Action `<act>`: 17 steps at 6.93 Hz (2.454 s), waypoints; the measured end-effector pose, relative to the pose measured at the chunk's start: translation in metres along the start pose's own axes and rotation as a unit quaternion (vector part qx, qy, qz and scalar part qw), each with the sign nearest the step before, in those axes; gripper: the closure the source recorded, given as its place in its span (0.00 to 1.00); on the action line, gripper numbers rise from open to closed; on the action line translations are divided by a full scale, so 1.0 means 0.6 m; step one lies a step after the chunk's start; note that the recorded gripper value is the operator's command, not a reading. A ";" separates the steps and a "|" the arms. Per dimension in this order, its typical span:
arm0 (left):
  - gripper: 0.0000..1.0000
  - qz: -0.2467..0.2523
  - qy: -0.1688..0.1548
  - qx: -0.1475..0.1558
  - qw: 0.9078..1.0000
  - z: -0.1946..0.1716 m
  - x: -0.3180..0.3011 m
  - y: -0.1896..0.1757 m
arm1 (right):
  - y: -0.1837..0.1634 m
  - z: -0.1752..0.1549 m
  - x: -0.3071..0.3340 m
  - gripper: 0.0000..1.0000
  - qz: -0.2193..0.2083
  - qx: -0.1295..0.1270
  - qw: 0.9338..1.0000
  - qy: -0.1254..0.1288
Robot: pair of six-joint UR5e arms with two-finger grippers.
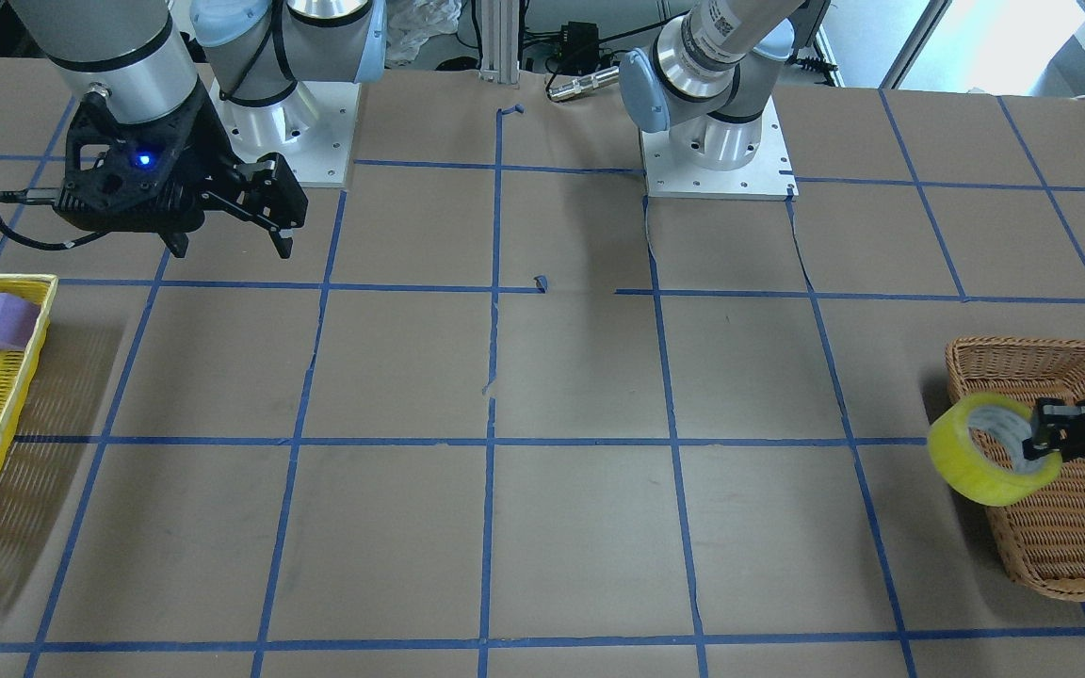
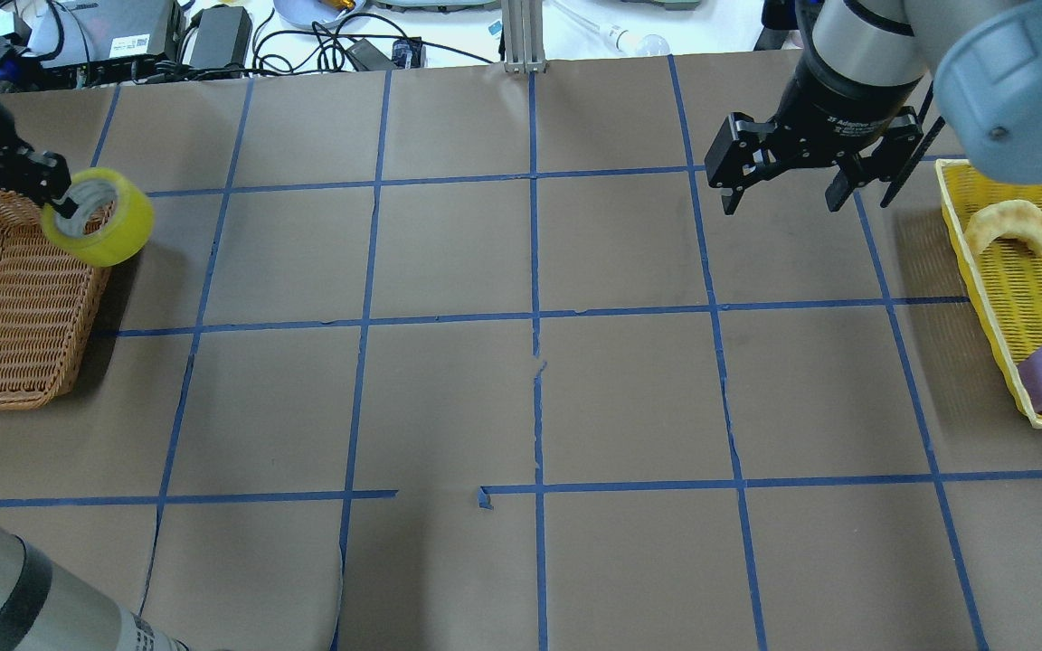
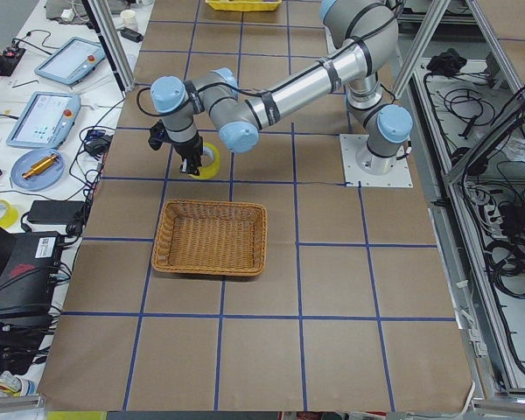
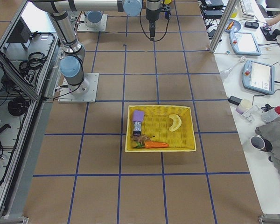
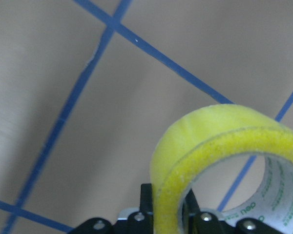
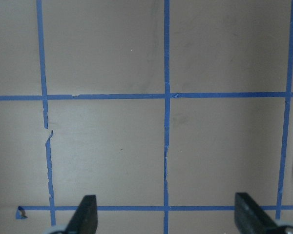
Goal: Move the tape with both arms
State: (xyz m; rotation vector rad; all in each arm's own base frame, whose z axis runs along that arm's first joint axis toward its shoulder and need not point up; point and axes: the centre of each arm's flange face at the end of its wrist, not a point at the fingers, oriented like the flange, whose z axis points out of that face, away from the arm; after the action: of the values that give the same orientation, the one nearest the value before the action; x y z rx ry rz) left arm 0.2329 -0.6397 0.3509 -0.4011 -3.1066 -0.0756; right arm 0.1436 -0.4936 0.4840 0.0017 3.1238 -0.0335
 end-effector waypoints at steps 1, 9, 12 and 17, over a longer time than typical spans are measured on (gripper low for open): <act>1.00 0.024 -0.008 0.006 1.000 0.008 -0.062 0.034 | 0.000 -0.002 -0.001 0.00 0.000 0.001 1.000 -0.003; 0.00 0.055 -0.022 0.002 0.998 0.029 -0.146 0.117 | 0.001 -0.011 -0.003 0.00 -0.001 0.014 1.000 -0.005; 0.00 -0.030 -0.023 0.002 0.999 -0.137 0.146 0.013 | 0.002 -0.010 -0.002 0.00 -0.001 0.014 1.000 -0.003; 0.00 -0.178 -0.021 0.060 0.982 -0.284 0.614 0.014 | 0.021 0.003 0.006 0.00 0.001 -0.036 0.999 0.011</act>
State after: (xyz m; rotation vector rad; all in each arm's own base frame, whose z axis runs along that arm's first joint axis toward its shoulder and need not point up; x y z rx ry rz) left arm -0.1210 -0.5464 0.5271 0.1617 -3.1628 0.1199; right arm 0.1399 -0.4812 0.4818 0.0036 3.1456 0.0781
